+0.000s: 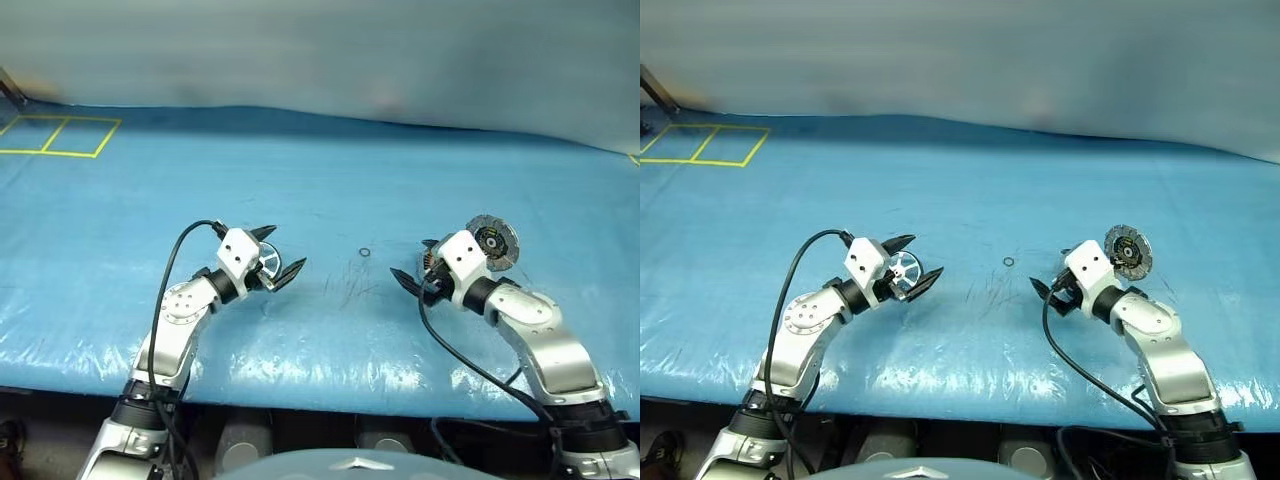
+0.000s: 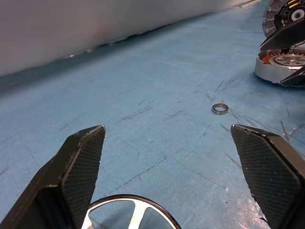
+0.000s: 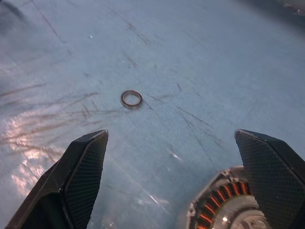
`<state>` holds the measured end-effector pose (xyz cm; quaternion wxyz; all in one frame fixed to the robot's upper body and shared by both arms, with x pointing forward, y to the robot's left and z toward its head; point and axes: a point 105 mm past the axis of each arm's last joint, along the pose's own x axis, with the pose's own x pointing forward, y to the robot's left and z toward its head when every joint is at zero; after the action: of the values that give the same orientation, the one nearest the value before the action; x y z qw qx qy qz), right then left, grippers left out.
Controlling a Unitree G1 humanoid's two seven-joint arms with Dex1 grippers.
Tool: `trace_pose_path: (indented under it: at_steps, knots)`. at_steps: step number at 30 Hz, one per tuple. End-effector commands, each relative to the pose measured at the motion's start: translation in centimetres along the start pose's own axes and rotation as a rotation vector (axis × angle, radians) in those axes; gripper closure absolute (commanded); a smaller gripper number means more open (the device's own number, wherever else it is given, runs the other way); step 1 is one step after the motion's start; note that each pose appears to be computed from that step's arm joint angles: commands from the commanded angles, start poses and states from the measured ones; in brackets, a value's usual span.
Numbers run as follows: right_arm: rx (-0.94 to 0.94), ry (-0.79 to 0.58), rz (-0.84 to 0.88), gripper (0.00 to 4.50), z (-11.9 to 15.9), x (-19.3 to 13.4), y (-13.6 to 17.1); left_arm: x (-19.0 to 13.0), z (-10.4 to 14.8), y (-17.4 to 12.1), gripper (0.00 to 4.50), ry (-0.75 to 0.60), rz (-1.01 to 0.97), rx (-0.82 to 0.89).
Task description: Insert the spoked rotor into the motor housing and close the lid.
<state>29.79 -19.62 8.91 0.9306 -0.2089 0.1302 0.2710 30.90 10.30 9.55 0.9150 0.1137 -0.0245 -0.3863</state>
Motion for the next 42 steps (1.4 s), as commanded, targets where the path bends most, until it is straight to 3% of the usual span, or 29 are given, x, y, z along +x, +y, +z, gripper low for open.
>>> trace_pose_path:
  at_steps: [1,8,13,20,36,42]
  knots:
    - [-0.063,-0.031,0.008,0.03,2.0,-1.4,-1.1,0.1,0.7,0.2,0.0,-0.022,0.003,0.028]
    - [-0.217,0.187,0.036,0.03,0.4,-3.5,-3.9,0.3,0.5,0.0,0.0,-0.016,0.001,0.031]
    - [-0.236,0.262,0.063,0.03,-0.8,-3.9,-4.5,0.2,0.4,0.1,0.0,-0.012,0.011,0.034]
    - [-0.212,0.272,0.112,0.03,-1.7,-3.4,-3.3,0.0,0.3,0.2,0.0,-0.005,0.019,0.04]
    - [-0.124,0.106,0.143,0.03,1.7,-3.9,-2.6,0.4,0.2,-0.2,0.0,-0.008,0.01,0.041]
    - [-0.103,0.15,0.188,0.03,0.5,-3.8,-1.6,0.4,0.2,-0.2,0.0,-0.009,0.015,0.041]
